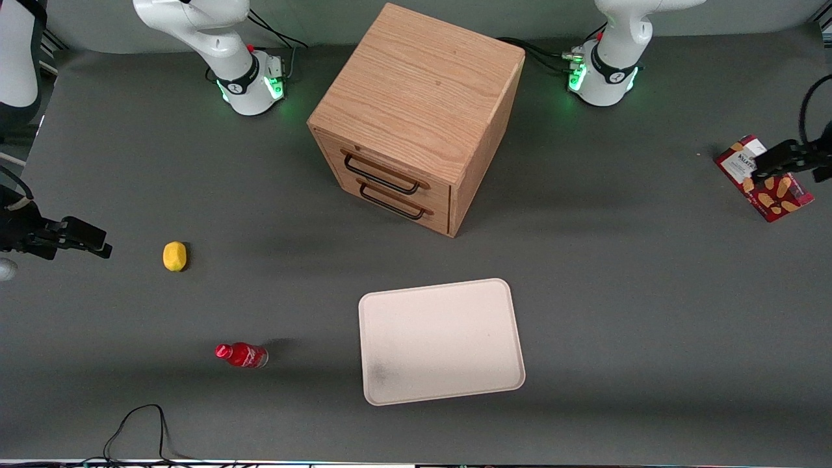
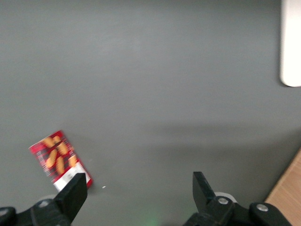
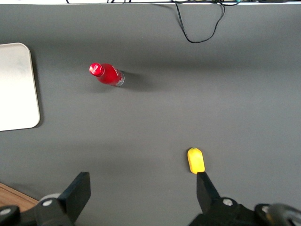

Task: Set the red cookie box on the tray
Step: 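Lower the open left gripper toward the red shortbread box, then close the left gripper on the end of the red shortbread box, then lift the box and carry it with the left gripper toward the white tray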

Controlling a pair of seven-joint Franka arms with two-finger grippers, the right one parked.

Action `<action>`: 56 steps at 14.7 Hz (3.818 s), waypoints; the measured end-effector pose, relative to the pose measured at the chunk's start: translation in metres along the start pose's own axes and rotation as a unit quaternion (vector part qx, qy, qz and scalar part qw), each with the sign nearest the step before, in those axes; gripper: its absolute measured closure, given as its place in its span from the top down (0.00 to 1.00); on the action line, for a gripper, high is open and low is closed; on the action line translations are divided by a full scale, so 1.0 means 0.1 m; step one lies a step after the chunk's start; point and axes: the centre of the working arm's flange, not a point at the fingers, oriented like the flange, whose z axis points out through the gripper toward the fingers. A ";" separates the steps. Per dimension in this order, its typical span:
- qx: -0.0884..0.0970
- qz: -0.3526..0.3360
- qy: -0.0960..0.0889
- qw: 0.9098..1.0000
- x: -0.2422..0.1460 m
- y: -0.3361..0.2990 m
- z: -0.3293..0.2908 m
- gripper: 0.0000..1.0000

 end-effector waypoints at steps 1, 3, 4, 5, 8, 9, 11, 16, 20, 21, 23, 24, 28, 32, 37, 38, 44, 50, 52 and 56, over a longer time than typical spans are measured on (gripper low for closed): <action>-0.001 -0.026 -0.010 1.000 -0.03 -0.29 0.10 1.00; -0.002 -0.082 -0.030 0.996 -0.13 -0.91 0.36 1.00; 0.004 -0.107 -0.032 0.994 -0.18 -1.22 0.51 1.00; 0.012 -0.133 -0.032 0.991 -0.25 -1.51 0.69 1.00; 0.015 -0.207 -0.031 0.978 -0.51 -2.15 1.41 1.00; 0.018 -0.223 -0.024 0.974 -0.61 -2.31 1.72 1.00; 0.023 -0.248 -0.017 0.968 -0.86 -2.51 2.35 1.00; 0.020 -0.273 -0.047 0.961 -1.13 -2.48 3.17 1.00; 0.032 -0.282 -0.051 0.957 -1.17 -2.46 3.66 0.99; 0.034 -0.285 -0.058 0.956 -1.19 -2.48 3.75 0.99; 0.029 -0.294 -0.067 0.953 -1.23 -2.50 3.86 0.97; 0.022 -0.296 -0.068 0.953 -1.24 -2.50 3.90 0.95; -0.007 -0.292 -0.082 0.953 -1.28 -2.47 3.98 0.51; -0.014 -0.273 -0.092 0.958 -1.23 -2.44 3.95 0.14; -0.014 -0.162 -0.090 0.983 -0.70 -2.09 3.70 0.07; -0.017 -0.147 -0.090 0.985 -0.52 -2.02 3.54 0.07; -0.050 -0.014 -0.062 0.997 0.65 -0.81 1.69 0.07; -0.074 0.032 -0.003 0.997 0.98 1.29 0.50 0.07; -0.084 0.023 0.018 0.996 1.04 2.07 0.50 0.07; -0.110 0.050 0.044 0.992 1.32 3.25 1.20 0.07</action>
